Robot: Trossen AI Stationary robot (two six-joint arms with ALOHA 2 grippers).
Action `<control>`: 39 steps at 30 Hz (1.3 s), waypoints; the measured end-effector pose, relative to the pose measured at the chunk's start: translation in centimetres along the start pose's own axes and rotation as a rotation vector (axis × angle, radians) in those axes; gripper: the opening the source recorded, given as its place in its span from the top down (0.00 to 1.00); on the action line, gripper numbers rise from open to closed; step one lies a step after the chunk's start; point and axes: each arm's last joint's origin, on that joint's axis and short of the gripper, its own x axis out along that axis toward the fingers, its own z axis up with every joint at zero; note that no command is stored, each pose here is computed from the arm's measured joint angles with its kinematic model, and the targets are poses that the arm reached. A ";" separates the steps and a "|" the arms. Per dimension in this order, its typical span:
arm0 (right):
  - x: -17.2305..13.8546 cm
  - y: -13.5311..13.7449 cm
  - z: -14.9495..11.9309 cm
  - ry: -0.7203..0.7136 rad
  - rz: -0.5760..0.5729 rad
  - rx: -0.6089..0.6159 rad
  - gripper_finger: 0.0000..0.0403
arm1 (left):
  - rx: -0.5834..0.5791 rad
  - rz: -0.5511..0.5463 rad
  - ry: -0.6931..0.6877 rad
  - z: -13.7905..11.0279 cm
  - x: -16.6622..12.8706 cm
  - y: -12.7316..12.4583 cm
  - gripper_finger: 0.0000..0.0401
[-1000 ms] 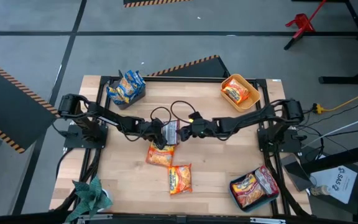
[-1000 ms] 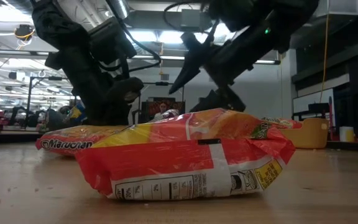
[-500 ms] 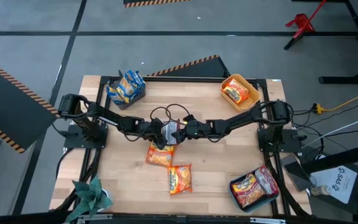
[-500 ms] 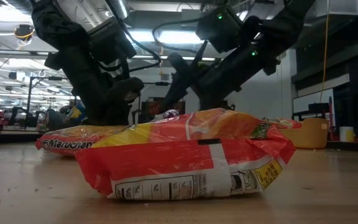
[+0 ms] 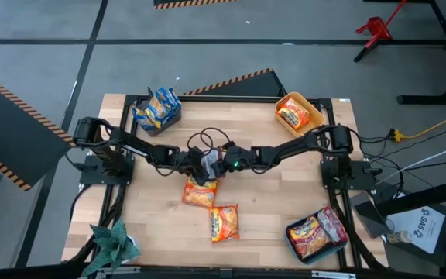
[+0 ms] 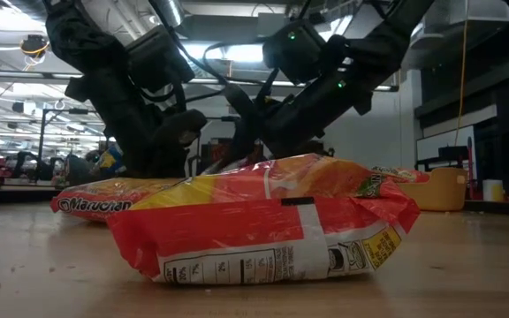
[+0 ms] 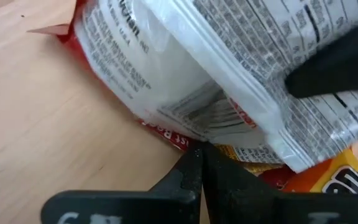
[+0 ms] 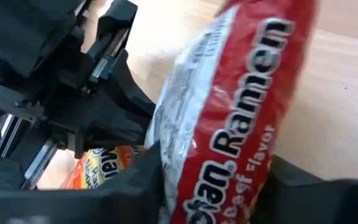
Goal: Sort Maruchan noodles
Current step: Put the red noodle pack into the blue bin
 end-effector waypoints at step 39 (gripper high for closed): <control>-21.9 5.3 -0.6 0.780 0.313 -0.395 0.90 | 0.053 -0.234 -0.095 2.3 -9.0 -1.2 1.00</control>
